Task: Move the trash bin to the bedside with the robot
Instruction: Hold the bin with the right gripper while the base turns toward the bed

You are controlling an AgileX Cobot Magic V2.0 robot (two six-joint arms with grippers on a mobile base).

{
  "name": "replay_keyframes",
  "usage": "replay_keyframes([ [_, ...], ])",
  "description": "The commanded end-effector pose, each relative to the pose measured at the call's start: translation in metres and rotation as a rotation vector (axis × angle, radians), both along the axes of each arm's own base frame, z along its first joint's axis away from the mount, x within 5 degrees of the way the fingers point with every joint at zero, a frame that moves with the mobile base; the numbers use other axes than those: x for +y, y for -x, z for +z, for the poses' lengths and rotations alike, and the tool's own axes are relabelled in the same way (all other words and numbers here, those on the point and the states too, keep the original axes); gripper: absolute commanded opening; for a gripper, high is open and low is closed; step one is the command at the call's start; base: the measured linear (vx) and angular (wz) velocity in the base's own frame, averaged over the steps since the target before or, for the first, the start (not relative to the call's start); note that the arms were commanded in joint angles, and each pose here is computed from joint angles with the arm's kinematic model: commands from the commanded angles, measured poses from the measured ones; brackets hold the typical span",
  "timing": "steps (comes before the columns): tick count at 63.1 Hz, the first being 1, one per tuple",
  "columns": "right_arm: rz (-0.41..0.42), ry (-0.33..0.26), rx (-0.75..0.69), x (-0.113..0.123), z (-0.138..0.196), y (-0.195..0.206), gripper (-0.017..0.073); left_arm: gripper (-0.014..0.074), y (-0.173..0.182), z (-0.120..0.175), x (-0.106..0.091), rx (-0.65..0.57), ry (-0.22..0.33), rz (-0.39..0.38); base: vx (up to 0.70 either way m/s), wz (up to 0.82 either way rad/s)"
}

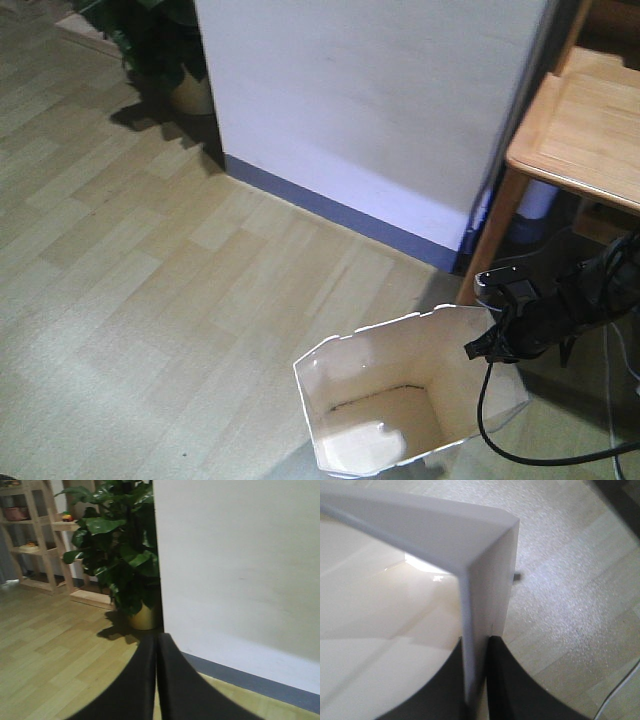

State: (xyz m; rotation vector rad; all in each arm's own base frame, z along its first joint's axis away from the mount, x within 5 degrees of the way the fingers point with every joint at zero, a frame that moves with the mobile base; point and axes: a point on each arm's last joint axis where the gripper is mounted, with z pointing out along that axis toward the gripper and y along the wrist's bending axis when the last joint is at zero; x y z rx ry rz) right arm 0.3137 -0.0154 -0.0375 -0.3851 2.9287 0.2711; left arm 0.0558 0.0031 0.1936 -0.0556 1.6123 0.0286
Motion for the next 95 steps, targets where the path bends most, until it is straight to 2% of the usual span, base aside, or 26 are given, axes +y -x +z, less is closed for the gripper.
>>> replay_keyframes([
  [1,-0.007,-0.093,-0.063,0.0063,0.0264,-0.0128,-0.0006,-0.0006,0.0014,0.0139,-0.0005,-0.098,0.004,-0.005,0.00,0.36],
  [34,-0.007,-0.093,-0.063,0.0063,0.0264,-0.0128,-0.0006,-0.0006,0.0014,0.0139,-0.0005,-0.098,0.004,-0.005,0.07,0.35],
  [95,-0.007,-0.093,-0.063,0.0063,0.0264,-0.0128,-0.0006,-0.0006,0.0014,0.0139,-0.0005,-0.098,0.004,-0.005,0.13,0.49],
])
